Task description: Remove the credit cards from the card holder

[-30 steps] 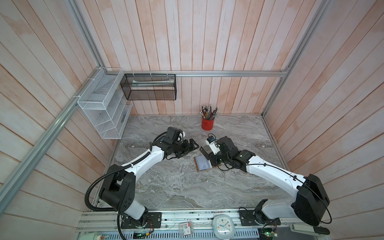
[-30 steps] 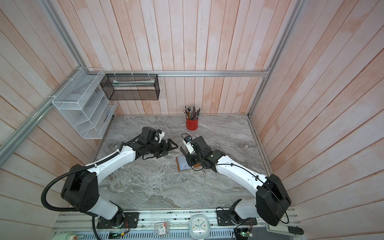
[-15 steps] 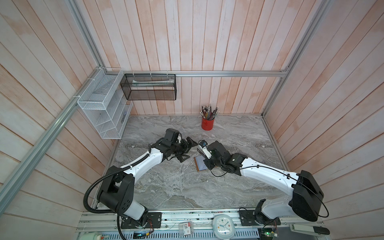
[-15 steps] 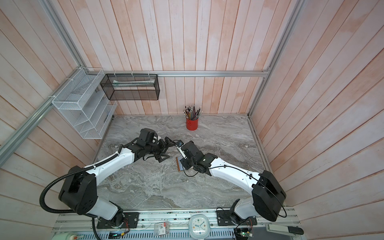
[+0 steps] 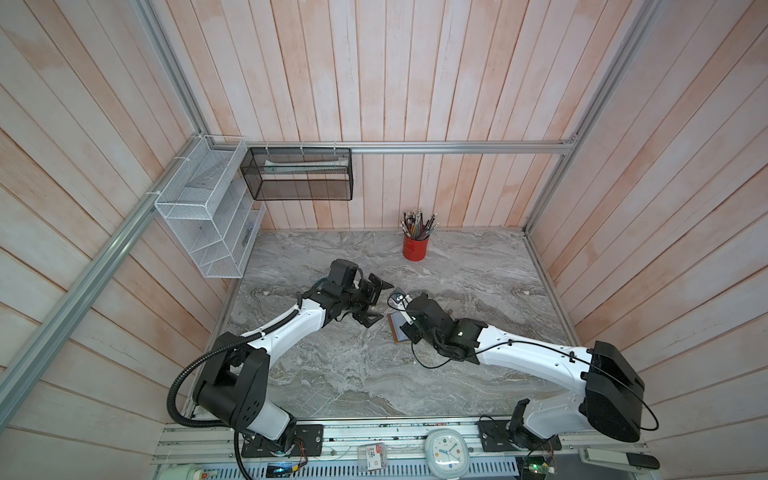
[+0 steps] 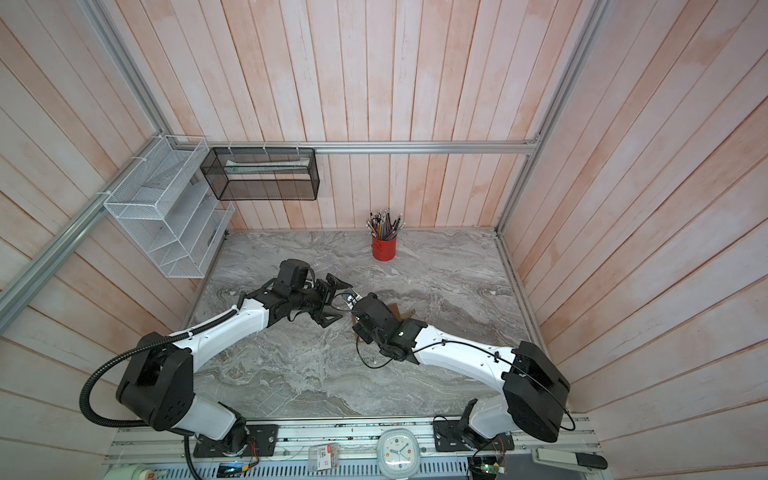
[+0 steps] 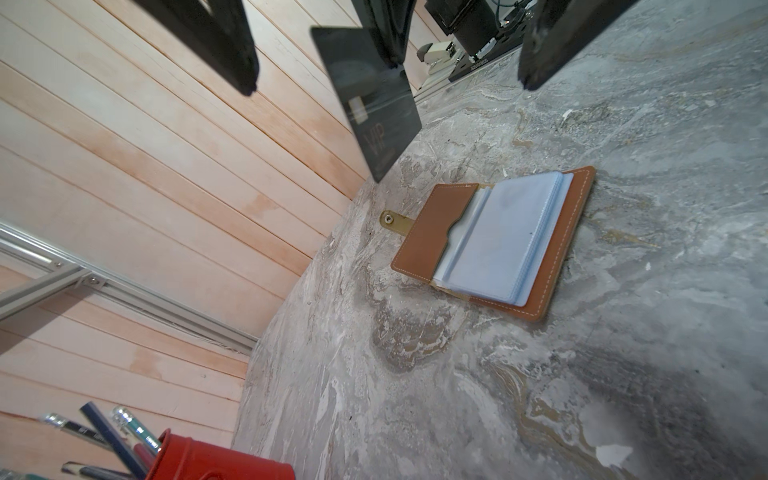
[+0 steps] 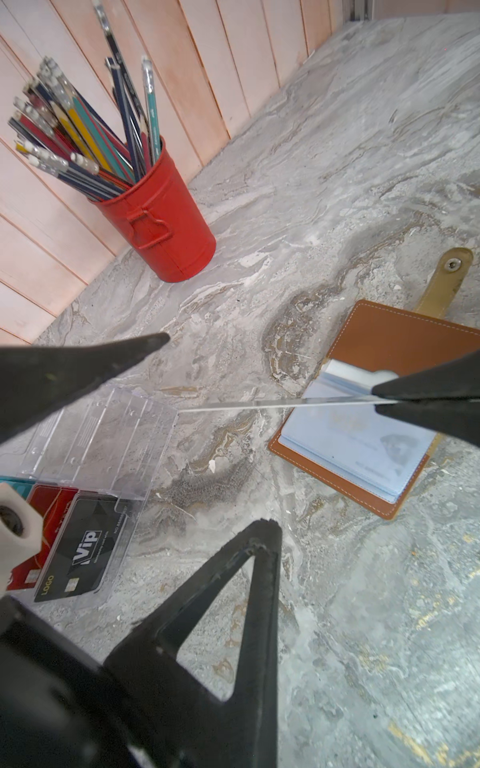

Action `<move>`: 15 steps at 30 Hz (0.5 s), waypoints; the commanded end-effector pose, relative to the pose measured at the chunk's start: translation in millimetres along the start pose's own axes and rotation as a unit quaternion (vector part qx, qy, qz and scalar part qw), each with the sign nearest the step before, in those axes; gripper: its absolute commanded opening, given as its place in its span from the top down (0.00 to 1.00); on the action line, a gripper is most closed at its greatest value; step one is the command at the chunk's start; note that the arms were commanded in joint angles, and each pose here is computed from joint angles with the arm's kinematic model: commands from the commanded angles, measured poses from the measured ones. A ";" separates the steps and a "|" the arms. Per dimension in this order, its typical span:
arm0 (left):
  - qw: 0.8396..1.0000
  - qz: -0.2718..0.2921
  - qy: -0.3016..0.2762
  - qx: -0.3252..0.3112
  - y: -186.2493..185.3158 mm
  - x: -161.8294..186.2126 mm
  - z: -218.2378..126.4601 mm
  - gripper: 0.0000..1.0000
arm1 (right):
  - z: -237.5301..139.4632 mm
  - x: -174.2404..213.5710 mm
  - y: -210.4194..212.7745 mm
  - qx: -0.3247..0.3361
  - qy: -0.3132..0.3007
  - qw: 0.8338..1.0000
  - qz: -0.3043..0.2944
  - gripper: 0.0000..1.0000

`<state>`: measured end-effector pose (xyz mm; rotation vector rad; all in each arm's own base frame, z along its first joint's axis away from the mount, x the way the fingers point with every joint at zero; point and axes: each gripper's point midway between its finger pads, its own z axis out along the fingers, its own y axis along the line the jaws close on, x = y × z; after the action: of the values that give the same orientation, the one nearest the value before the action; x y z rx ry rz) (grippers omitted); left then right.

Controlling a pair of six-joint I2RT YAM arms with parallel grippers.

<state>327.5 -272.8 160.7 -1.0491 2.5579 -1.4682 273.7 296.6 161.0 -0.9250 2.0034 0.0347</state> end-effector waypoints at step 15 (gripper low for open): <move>0.999 -0.010 0.028 0.026 -5.6 -1.7 12.1 0.37 | 5.9 6.2 -0.3 0.024 -0.002 1.000 -0.012 1.00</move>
<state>335.1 -282.1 170.6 -1.0455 2.5108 -1.5841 275.2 293.6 156.8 -0.9137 1.9835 -0.0082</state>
